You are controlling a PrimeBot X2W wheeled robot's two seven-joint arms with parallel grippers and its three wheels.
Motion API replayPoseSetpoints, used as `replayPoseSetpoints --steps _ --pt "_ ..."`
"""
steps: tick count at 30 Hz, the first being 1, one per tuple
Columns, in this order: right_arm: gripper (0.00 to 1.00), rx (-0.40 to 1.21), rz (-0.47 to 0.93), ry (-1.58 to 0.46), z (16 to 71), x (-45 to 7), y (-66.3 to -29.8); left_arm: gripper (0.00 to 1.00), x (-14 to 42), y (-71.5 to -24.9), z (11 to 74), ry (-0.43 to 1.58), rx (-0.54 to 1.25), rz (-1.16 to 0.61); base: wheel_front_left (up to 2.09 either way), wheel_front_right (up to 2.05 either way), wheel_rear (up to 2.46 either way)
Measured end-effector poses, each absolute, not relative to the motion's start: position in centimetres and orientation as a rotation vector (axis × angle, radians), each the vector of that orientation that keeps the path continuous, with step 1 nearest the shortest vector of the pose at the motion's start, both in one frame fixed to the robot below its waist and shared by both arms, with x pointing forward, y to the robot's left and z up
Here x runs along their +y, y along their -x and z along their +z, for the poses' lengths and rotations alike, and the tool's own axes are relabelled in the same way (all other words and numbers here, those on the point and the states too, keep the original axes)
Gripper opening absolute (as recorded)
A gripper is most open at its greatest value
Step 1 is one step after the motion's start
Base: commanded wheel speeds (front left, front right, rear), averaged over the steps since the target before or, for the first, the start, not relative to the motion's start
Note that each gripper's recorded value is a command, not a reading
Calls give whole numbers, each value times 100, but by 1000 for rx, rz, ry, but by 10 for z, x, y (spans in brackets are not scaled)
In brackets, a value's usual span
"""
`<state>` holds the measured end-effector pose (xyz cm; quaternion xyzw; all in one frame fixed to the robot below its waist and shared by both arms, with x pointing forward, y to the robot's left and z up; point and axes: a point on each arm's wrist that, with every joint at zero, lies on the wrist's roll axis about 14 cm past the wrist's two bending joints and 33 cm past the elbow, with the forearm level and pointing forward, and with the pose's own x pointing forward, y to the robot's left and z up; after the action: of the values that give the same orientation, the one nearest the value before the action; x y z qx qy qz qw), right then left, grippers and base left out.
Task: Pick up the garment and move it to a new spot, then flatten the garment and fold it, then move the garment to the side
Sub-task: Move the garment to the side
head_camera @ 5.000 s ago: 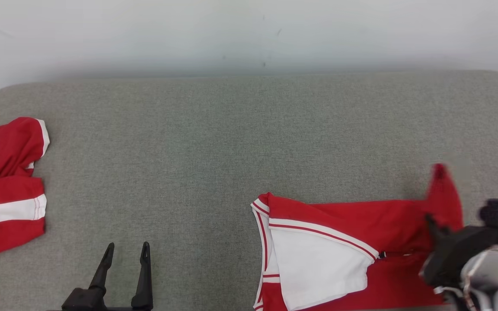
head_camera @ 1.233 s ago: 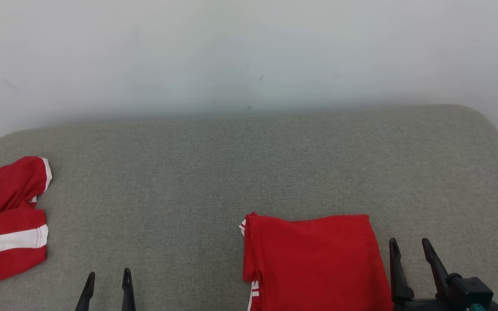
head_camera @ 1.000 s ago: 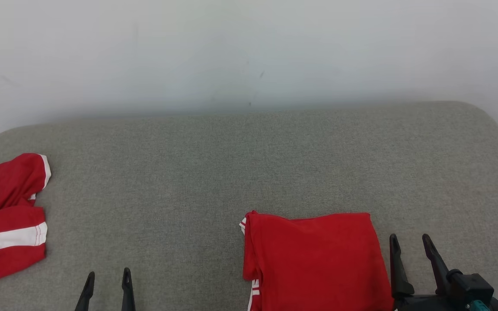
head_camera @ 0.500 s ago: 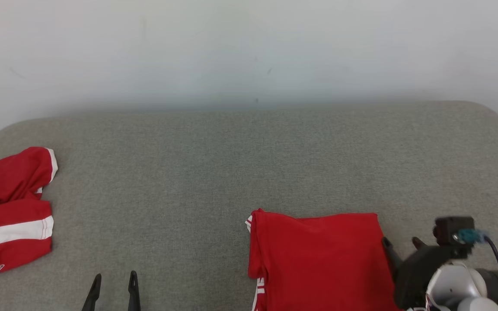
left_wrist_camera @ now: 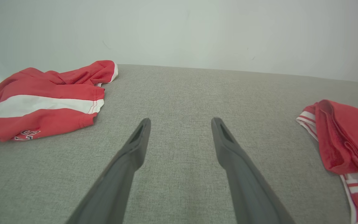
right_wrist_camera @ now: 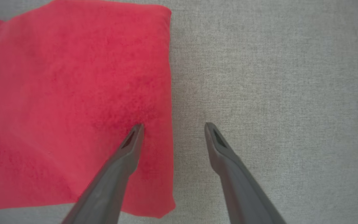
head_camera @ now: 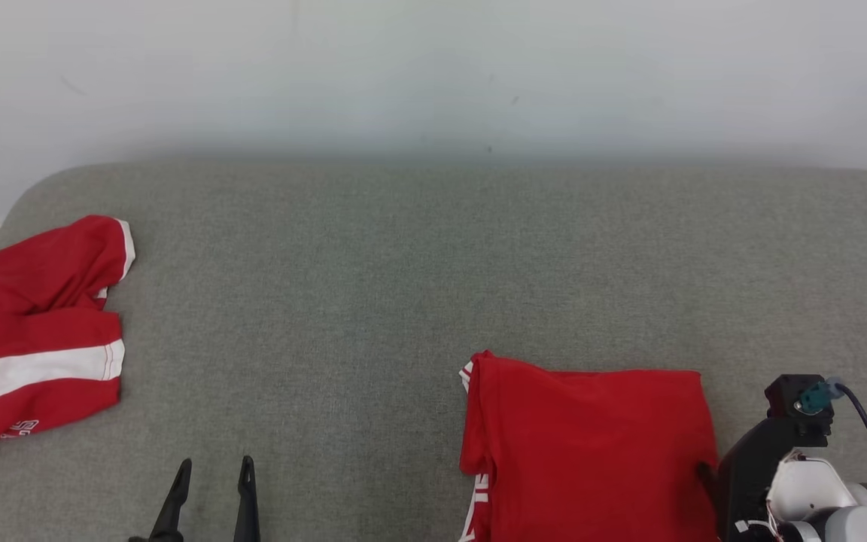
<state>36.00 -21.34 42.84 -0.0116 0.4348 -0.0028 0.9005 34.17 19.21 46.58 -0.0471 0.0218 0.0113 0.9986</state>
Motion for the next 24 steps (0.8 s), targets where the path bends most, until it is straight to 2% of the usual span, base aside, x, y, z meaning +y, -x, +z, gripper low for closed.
replayPoseSetpoints --steps 11,12,13,14,17,24 --pt "100 1042 43 66 394 -206 -384 100 195 -359 466 82 44 24 0 0 0" --pt "67 1055 54 77 391 -204 -386 100 196 -361 466 81 44 25 0 0 0" --pt "25 1062 69 85 390 -201 -389 100 195 -362 465 81 44 24 0 0 0" --pt "0 1065 84 99 389 -199 -391 100 195 -364 465 80 44 22 0 0 0" --pt "0 1015 117 148 395 -199 -411 100 190 -373 467 79 37 6 0 0 0" --pt "0 852 92 198 430 -217 -461 100 172 -396 476 65 1 -56 0 0 0"
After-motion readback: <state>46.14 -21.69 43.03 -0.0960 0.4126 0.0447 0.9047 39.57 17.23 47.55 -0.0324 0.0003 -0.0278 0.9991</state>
